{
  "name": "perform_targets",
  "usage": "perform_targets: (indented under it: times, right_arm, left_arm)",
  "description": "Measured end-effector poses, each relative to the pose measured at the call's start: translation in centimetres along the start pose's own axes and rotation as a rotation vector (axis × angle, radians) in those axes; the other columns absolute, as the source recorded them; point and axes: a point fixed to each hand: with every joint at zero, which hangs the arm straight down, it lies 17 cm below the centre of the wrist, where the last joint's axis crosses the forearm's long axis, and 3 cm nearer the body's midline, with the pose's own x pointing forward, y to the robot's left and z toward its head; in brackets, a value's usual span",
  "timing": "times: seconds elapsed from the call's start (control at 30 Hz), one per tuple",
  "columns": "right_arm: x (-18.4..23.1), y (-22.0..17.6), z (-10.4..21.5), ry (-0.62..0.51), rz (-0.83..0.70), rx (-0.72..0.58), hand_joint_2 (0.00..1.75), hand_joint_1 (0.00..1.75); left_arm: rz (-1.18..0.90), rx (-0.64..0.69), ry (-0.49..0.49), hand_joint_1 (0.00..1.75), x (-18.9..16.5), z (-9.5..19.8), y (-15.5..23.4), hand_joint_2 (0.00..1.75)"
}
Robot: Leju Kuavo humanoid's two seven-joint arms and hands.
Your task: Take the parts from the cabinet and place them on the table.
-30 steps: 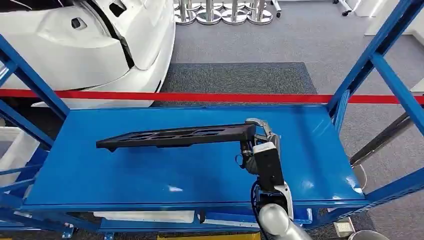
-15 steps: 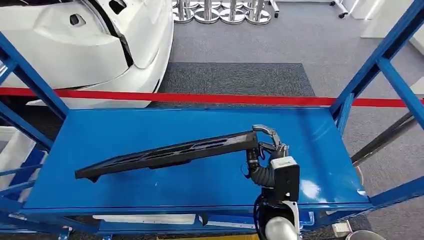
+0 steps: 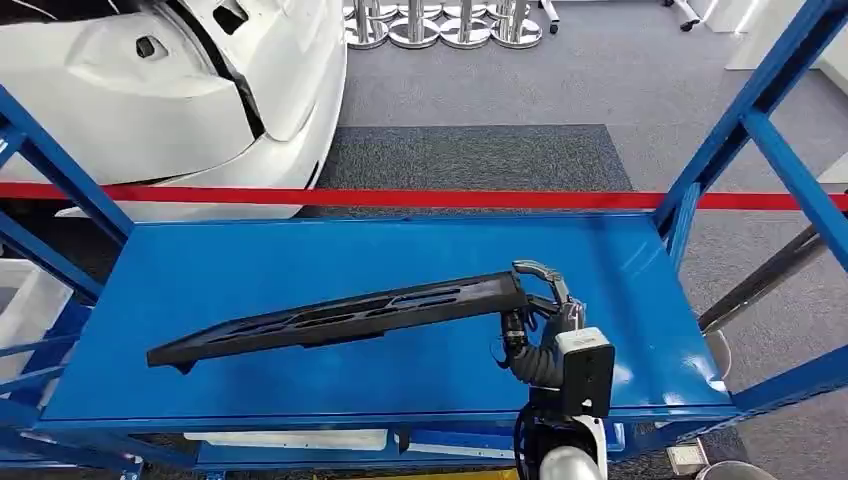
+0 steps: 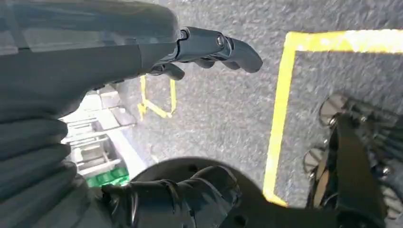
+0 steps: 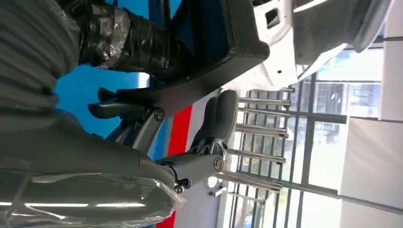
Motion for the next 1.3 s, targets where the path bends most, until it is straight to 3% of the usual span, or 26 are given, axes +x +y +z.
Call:
perform_targets:
  times: [0.43, 0.9, 1.3]
  right_arm:
    - [-2.2, 0.7, 0.8, 0.091, 0.296, 0.059, 1.75, 1.75]
    - [-2.7, 0.8, 1.0, 0.109, 0.323, 0.079, 1.75, 1.75]
    - [-4.7, 1.5, 1.5, 0.192, 0.444, 0.155, 1.75, 1.75]
  left_arm:
    - [0.017, 0.008, -0.001, 0.00, 0.3, -0.2, 0.8, 1.75]
    - [0.023, -0.001, 0.001, 0.00, 0.2, -0.1, 0.5, 1.75]
    - [0.028, 0.001, 0.002, 0.00, 0.4, -0.2, 1.3, 1.75]
